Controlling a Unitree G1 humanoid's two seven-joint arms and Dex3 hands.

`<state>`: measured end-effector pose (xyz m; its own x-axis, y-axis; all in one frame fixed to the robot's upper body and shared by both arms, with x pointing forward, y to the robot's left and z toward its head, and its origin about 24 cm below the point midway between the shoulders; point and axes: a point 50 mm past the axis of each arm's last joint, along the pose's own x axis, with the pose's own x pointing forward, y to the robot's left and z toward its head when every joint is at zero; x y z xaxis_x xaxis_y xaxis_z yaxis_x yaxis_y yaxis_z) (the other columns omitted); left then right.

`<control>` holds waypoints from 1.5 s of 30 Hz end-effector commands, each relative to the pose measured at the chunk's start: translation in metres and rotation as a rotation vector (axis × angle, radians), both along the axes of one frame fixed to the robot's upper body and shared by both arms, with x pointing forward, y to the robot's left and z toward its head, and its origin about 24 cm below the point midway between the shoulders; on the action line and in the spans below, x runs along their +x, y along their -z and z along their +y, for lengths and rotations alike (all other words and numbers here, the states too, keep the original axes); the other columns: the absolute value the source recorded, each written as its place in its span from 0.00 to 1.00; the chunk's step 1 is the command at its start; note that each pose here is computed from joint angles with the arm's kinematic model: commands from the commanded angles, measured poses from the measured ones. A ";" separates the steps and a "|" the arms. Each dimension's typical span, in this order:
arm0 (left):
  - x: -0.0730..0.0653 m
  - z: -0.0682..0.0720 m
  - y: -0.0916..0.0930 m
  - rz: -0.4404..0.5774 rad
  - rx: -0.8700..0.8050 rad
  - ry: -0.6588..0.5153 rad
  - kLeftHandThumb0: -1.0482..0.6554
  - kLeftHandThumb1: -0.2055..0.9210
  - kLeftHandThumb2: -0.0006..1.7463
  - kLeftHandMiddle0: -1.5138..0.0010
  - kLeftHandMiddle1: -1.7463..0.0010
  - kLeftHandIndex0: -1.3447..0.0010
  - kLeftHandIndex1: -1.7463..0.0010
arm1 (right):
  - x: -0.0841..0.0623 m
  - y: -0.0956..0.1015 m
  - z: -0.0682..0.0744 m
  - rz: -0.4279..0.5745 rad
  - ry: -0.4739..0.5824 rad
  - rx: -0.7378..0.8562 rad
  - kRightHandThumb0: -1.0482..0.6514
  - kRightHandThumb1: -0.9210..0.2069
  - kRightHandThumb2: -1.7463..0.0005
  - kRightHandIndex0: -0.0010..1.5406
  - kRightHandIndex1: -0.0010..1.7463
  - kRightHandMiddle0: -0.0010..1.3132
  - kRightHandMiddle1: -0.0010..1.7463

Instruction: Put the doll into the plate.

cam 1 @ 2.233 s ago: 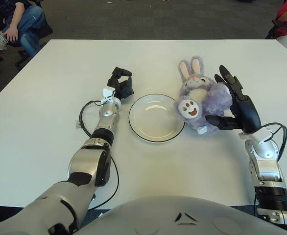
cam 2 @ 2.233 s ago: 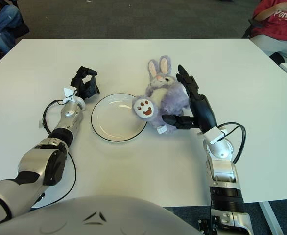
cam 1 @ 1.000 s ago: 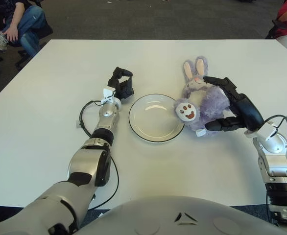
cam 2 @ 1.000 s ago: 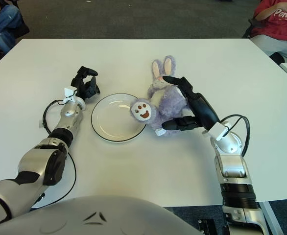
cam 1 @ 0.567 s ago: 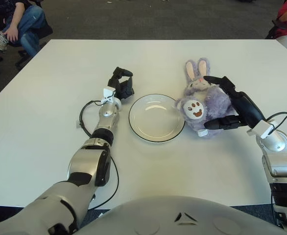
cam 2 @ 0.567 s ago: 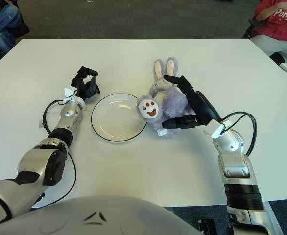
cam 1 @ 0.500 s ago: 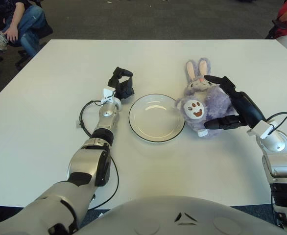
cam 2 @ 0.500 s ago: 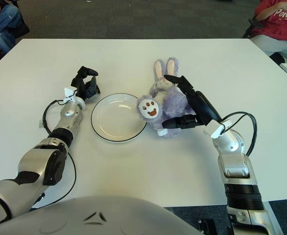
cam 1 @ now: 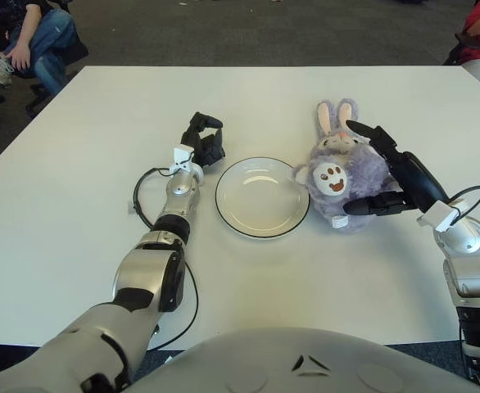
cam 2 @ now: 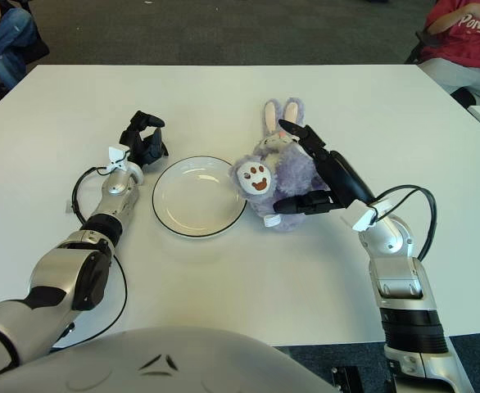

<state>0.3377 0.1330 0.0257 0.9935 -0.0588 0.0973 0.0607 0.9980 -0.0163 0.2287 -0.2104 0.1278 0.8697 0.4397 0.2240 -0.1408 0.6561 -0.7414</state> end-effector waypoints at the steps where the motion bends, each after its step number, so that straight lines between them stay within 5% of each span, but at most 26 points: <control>1: -0.036 0.001 0.050 0.173 0.011 0.002 0.39 0.78 0.49 0.39 0.00 0.74 0.00 | -0.001 0.000 0.001 -0.008 0.039 -0.065 0.15 0.19 0.86 0.11 0.30 0.00 0.23; 4: -0.036 0.002 0.050 0.174 0.018 0.005 0.39 0.77 0.50 0.40 0.00 0.74 0.00 | -0.001 -0.002 0.002 -0.012 0.070 -0.097 0.14 0.24 0.78 0.13 0.12 0.00 0.25; 10: -0.036 0.003 0.050 0.173 0.020 0.011 0.39 0.77 0.50 0.42 0.00 0.74 0.00 | -0.002 -0.003 0.006 -0.029 0.140 -0.128 0.12 0.23 0.75 0.13 0.05 0.00 0.24; 25: -0.035 0.006 0.051 0.194 0.003 0.022 0.39 0.78 0.49 0.40 0.00 0.74 0.00 | 0.001 0.007 0.013 0.083 0.219 -0.142 0.19 0.31 0.69 0.03 0.00 0.00 0.24; 33: -0.035 0.007 0.051 0.190 0.007 0.013 0.39 0.81 0.47 0.41 0.00 0.76 0.00 | 0.003 0.008 0.018 0.112 0.173 -0.123 0.27 0.42 0.59 0.01 0.00 0.00 0.34; 45: -0.034 0.006 0.050 0.188 0.013 0.003 0.40 0.83 0.45 0.41 0.00 0.77 0.00 | 0.006 0.007 0.016 0.120 0.140 -0.210 0.37 0.47 0.49 0.16 0.09 0.02 0.53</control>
<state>0.3377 0.1327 0.0255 0.9918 -0.0856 0.0953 0.0872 0.9961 -0.0128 0.2329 -0.1924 0.1261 0.9397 0.3349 0.0699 -0.1279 0.5334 -0.8362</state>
